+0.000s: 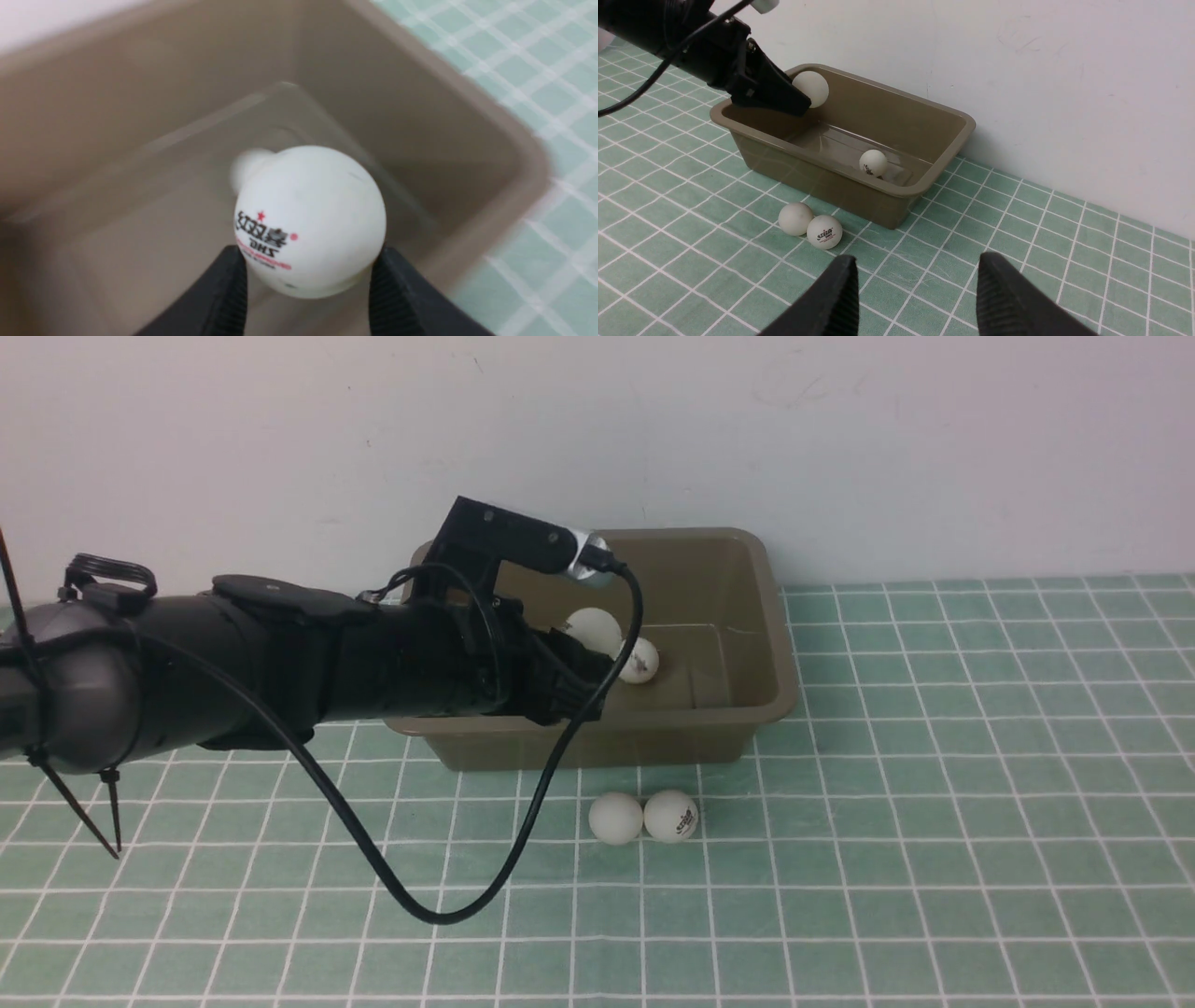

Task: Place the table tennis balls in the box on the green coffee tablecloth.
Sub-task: 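Drop the ball into the bin, then reach for and grasp a ping pong ball on the table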

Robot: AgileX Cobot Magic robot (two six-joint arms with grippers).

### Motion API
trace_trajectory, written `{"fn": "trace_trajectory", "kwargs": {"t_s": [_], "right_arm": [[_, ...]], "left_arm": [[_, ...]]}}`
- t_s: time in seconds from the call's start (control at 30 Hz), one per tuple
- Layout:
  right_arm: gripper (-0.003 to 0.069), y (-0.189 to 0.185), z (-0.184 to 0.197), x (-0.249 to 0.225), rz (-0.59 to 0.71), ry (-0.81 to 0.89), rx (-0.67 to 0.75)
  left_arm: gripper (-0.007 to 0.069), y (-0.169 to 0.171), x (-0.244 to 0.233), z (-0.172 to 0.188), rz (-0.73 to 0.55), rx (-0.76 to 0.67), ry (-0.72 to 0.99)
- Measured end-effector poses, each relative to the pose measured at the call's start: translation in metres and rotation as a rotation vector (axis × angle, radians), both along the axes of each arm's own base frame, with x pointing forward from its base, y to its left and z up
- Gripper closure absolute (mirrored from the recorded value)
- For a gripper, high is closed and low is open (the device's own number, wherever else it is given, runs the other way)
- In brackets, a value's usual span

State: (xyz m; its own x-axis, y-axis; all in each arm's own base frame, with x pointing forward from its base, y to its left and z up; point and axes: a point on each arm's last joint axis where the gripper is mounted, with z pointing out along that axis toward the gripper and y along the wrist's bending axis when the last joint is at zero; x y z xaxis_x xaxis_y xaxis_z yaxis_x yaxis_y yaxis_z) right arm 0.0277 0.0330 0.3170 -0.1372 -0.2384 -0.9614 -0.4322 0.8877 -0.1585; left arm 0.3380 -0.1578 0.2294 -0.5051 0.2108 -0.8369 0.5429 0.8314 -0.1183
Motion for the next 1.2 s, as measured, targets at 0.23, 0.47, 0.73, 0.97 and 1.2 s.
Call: {"fn": "trace_trajectory", "kwargs": {"t_s": [0.23,0.47,0.73,0.97,1.2], "right_arm": [[0.0332,0.000,0.000,0.000,0.000,0.000,0.000],[0.0332,0.000,0.000,0.000,0.005,-0.009,-0.021],[0.0332,0.000,0.000,0.000,0.010,-0.023,-0.045],[0.0332,-0.001,0.002,0.001,0.002,-0.039,-0.042],[0.0332,-0.001,0.002,0.001,0.002,-0.040,-0.041]], "left_arm": [[0.0323,0.010,0.019,-0.010,0.051,0.163,-0.083],[0.0156,0.014,0.023,-0.017,0.039,0.240,-0.101],[0.0083,0.021,0.005,0.037,0.099,0.109,-0.184],[0.0083,0.021,-0.055,0.097,-0.019,-0.216,-0.218],[0.0084,0.021,-0.124,0.126,-0.292,-0.315,-0.154]]}}
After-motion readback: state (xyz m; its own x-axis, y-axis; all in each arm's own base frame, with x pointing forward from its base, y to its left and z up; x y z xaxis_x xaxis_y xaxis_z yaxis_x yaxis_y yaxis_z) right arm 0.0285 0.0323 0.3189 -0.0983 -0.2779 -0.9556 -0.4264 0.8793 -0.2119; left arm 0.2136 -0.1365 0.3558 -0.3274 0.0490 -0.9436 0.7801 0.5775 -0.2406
